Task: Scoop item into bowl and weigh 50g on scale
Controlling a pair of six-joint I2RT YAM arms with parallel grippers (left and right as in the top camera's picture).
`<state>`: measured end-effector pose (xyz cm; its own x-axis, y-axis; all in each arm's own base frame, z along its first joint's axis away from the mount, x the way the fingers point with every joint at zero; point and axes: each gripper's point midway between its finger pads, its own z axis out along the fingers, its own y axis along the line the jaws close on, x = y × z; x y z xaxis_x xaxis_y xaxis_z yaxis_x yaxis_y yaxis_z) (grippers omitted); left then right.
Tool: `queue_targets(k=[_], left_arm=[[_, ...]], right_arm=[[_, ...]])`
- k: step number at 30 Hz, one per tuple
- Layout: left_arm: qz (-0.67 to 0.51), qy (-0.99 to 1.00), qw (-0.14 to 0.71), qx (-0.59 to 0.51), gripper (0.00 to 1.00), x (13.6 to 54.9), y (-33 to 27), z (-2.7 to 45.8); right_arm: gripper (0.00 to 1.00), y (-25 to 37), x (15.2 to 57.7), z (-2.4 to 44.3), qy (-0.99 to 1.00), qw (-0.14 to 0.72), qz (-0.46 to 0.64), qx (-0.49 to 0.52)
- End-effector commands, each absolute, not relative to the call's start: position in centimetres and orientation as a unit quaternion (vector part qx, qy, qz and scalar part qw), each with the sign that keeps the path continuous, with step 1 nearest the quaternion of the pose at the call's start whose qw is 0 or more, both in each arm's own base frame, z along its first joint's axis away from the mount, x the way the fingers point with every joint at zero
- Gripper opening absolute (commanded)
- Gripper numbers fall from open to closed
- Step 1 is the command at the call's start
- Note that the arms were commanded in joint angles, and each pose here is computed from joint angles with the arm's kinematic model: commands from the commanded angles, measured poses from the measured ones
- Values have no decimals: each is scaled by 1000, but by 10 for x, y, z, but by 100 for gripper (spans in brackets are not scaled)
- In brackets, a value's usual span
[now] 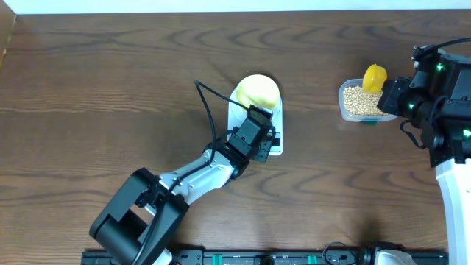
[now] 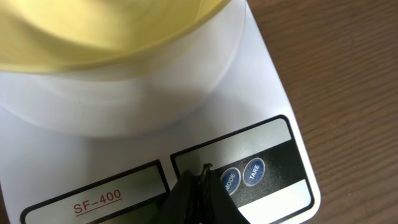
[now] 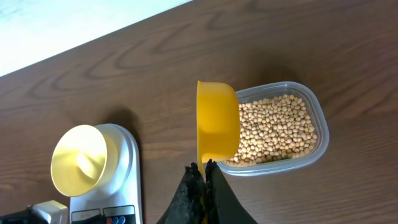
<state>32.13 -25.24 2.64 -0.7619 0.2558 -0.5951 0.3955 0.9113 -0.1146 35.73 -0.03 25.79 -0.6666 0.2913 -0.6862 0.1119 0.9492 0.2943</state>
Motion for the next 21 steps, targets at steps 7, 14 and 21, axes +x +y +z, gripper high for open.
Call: queue_targets(k=[7, 14, 21], left_arm=[[-102, 936, 282, 182, 7, 318, -248, 16], [-102, 937, 282, 182, 7, 318, -248, 15], [-92, 945, 258, 181, 7, 313, -244, -5]], right_arm=[[1, -3, 359, 266, 902, 403, 109, 107], [1, -3, 359, 265, 903, 402, 109, 107], [1, -3, 359, 265, 903, 402, 109, 107]])
